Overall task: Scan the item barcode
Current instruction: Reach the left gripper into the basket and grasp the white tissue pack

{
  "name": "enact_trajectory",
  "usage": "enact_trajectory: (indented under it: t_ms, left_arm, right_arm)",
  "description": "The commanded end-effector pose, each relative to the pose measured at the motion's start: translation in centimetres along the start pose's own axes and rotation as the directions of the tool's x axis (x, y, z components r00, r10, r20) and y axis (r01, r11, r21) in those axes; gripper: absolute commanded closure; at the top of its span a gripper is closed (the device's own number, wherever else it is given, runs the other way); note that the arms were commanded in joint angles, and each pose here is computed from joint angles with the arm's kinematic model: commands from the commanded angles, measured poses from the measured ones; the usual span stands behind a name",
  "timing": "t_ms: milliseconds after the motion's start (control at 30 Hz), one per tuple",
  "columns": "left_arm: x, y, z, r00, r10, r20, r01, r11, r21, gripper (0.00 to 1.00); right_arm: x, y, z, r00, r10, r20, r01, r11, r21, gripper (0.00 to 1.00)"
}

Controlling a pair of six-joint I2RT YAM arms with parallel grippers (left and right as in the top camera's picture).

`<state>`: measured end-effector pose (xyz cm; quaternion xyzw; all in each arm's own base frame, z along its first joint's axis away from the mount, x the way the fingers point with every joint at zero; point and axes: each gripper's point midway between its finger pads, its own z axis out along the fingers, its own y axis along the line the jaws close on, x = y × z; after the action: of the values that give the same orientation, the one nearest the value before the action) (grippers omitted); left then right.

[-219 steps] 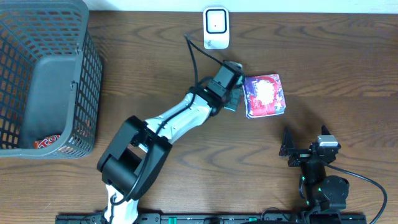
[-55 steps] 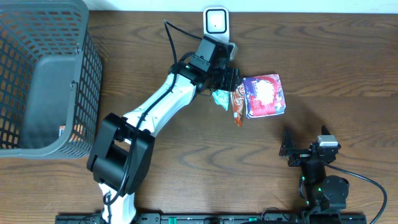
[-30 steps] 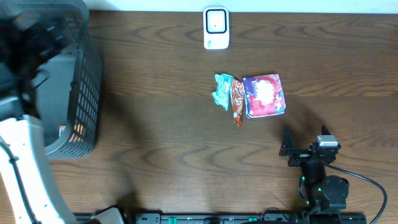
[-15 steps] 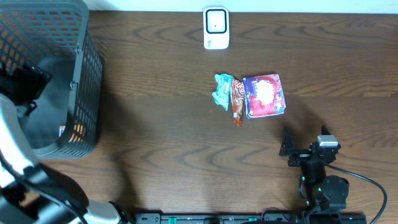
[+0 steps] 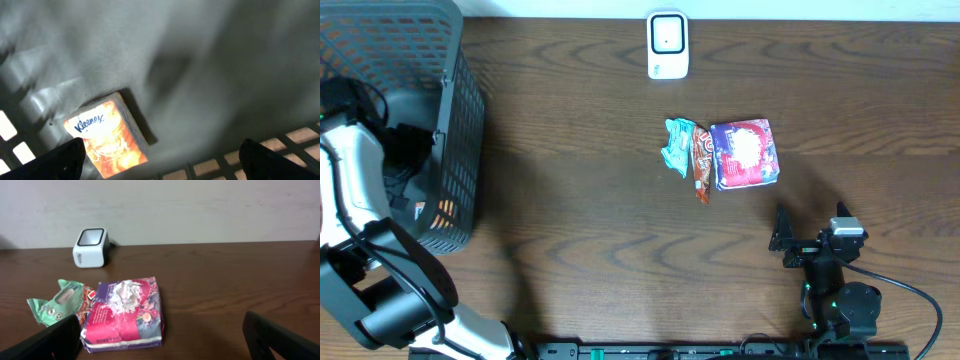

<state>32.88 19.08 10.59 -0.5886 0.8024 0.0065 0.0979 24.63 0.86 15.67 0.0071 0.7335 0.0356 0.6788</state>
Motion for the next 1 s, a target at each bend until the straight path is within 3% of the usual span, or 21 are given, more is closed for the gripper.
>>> enact_trajectory:
  t_ms: [0, 400, 467, 633, 800, 867, 967]
  left_arm:
    - [-0.2, 2.6, 1.3, 0.992, -0.105, 0.073, 0.114, 0.985, -0.128, 0.02]
    - [2.6, 5.4, 5.9, 0.992, -0.119, 0.045, 0.126, 0.974, -0.190, 0.02]
    - [3.1, 5.8, 6.5, 0.992, -0.118, 0.041, 0.124, 0.973, -0.196, 0.12]
    - [3.8, 6.5, 7.7, 0.992, -0.117, 0.037, 0.122, 0.972, -0.202, 0.54]
    - [2.3, 5.2, 6.7, 0.997, -0.044, 0.070, 0.055, 0.986, -0.157, 0.86]
    - [1.0, 4.1, 5.3, 0.994, -0.022, 0.102, 0.035, 0.992, -0.122, 0.92]
    - [-1.5, 1.8, 1.2, 0.981, -0.023, 0.192, 0.029, 0.999, -0.033, 0.92]
  right_arm:
    - [0.0, -0.2, 0.0, 1.000, 0.011, 0.001, -0.011, 1.000, 0.008, 0.01]
    - [0.0, -0.2, 0.0, 1.000, 0.011, 0.001, -0.011, 1.000, 0.008, 0.01]
    - [0.0, -0.2, 0.0, 1.000, 0.011, 0.001, -0.011, 1.000, 0.008, 0.01]
    - [0.0, -0.2, 0.0, 1.000, 0.011, 0.001, -0.011, 1.000, 0.008, 0.01]
    - [0.0, -0.2, 0.0, 1.000, 0.011, 0.001, -0.011, 1.000, 0.008, 0.01]
    - [0.0, -0.2, 0.0, 1.000, 0.011, 0.001, -0.011, 1.000, 0.008, 0.01]
    - [0.0, -0.2, 0.0, 1.000, 0.011, 0.001, -0.011, 1.000, 0.008, 0.01]
